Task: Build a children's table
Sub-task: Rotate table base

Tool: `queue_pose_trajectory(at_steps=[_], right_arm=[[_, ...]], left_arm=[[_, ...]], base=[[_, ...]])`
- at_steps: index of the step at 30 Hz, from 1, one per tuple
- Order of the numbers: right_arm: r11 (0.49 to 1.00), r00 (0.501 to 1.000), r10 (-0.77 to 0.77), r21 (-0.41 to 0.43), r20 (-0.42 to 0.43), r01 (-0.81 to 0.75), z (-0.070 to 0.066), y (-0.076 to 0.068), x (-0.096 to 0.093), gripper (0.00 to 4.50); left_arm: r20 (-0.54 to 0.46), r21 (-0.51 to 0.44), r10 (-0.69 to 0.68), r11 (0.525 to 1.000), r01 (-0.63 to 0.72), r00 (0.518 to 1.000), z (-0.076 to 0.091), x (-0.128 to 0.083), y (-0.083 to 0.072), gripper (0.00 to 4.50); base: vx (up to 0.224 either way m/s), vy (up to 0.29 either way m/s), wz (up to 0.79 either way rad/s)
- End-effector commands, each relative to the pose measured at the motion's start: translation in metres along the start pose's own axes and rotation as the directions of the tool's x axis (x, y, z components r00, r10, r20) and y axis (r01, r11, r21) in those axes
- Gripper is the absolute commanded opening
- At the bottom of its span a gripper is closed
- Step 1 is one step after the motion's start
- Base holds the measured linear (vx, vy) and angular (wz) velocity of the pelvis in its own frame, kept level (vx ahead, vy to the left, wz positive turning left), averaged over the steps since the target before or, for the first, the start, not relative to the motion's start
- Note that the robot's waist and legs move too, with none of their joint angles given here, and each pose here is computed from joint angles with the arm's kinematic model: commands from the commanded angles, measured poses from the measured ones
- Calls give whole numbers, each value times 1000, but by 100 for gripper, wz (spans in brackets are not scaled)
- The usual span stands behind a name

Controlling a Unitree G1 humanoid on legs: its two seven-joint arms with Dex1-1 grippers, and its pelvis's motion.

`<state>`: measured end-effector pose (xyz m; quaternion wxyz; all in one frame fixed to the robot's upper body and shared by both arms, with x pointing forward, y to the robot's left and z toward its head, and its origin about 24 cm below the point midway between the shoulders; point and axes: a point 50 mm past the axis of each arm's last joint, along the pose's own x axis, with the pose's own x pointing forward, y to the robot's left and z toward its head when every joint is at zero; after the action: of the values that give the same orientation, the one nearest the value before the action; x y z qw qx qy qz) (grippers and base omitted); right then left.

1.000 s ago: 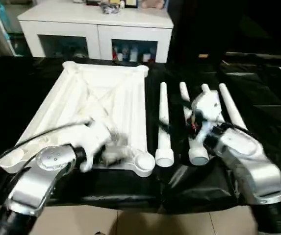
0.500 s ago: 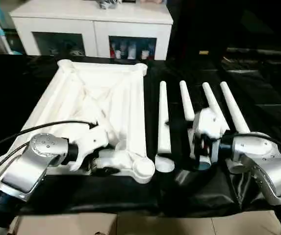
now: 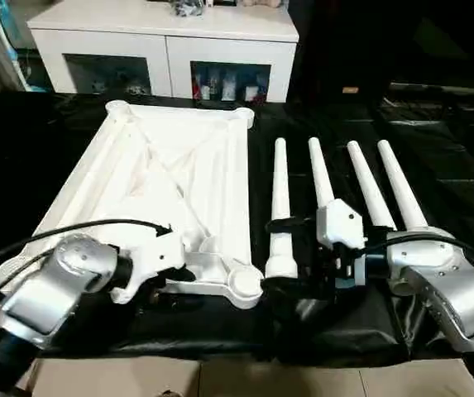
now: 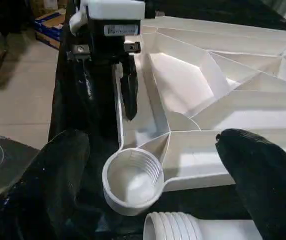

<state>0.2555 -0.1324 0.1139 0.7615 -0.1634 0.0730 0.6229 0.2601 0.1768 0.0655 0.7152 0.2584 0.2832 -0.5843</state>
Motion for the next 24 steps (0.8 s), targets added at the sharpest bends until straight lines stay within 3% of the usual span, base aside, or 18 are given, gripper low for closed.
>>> queue_pose_trajectory(at_steps=[1, 14, 24], right_arm=[[1000, 1000, 20, -22, -7, -20, 1, 3, 0, 450], [999, 997, 22, -42, -69, -25, -6, 6, 1, 450], [999, 998, -3, -45, -58, 1, -6, 3, 3, 450]], left_arm=[[-2, 40, 8, 999, -8, 1000, 5, 1, 3, 210], [10, 51, -9, 999, 9, 1000, 8, 5, 11, 106], [-57, 18, 1, 1000, 0, 998, -5, 3, 10, 21]], base=[[0, 0, 0], [0, 0, 0], [0, 0, 0]])
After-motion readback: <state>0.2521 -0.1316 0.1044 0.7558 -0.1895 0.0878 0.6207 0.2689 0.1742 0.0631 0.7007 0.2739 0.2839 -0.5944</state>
